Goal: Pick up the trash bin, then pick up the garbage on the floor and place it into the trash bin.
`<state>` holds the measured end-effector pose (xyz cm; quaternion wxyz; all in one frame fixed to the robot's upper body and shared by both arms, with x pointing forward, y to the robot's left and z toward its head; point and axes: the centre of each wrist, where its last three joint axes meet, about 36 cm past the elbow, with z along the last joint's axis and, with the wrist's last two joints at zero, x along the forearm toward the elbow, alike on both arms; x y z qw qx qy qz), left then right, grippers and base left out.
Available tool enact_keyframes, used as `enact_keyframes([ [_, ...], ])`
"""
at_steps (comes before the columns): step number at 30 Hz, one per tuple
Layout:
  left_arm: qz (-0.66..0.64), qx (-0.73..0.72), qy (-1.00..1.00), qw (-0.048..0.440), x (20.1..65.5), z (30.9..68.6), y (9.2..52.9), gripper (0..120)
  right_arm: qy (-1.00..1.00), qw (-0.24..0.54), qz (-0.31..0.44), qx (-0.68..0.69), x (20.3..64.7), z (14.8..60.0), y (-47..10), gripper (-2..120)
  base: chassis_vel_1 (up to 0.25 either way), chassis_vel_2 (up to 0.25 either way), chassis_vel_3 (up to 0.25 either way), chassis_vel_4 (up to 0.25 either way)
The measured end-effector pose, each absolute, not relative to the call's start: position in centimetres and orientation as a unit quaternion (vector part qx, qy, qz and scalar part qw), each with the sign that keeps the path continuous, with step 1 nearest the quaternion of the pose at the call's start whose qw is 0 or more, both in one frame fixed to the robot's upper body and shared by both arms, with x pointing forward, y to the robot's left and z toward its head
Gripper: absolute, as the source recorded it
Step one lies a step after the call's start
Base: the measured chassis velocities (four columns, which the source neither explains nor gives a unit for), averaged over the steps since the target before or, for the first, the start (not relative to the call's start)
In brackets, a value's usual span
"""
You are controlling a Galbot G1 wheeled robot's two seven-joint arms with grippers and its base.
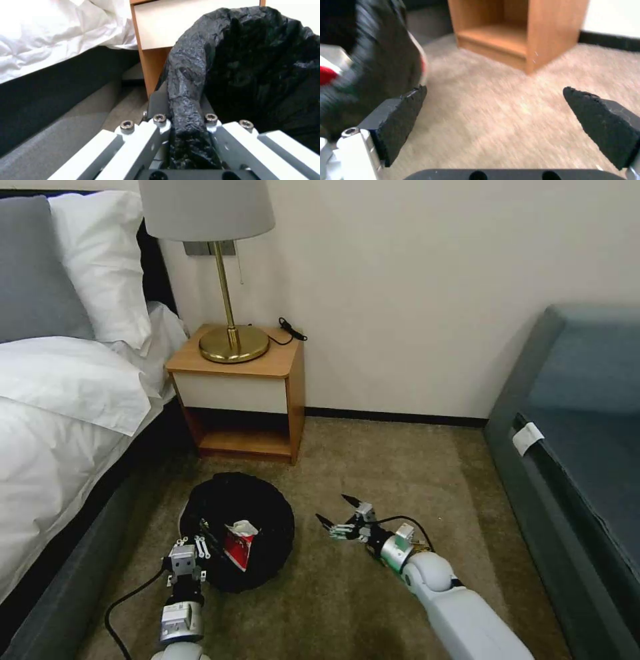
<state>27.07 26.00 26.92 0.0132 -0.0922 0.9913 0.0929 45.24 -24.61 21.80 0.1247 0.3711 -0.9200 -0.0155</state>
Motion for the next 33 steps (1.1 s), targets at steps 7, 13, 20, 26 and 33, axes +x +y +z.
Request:
enact_keyframes([
  [7, 0.089, -0.097, 0.991, 0.009, 26.6, 26.2, 26.3, 3, -0.917, 0.171, 0.025, 0.359, 44.7, 18.9, -26.6, 100, 0.0, 0.0, 0.0, 0.0],
  [13, 0.086, -0.097, 0.992, 0.012, 26.3, 26.6, 26.1, 3, -0.916, 0.188, 0.05, 0.35, 44.1, 17.0, -27.7, 100, 0.0, 0.0, 0.0, 0.0],
  [20, 0.086, -0.095, 0.992, 0.01, 25.7, 26.3, 26.1, 3, -0.918, 0.199, 0.067, 0.336, 43.6, 16.0, -29.1, 100, 0.0, 0.0, 0.0, 0.0],
  [26, 0.088, -0.093, 0.992, 0.008, 25.4, 26.0, 26.0, 3, -0.919, 0.207, 0.083, 0.326, 43.1, 15.3, -30.6, 100, 0.0, 0.0, 0.0, 0.0],
  [33, 0.09, -0.092, 0.992, 0.005, 25.3, 25.7, 25.7, 3, -0.923, 0.216, 0.096, 0.305, 42.8, 14.9, -32.1, 100, 0.0, 0.0, 0.0, 0.0],
])
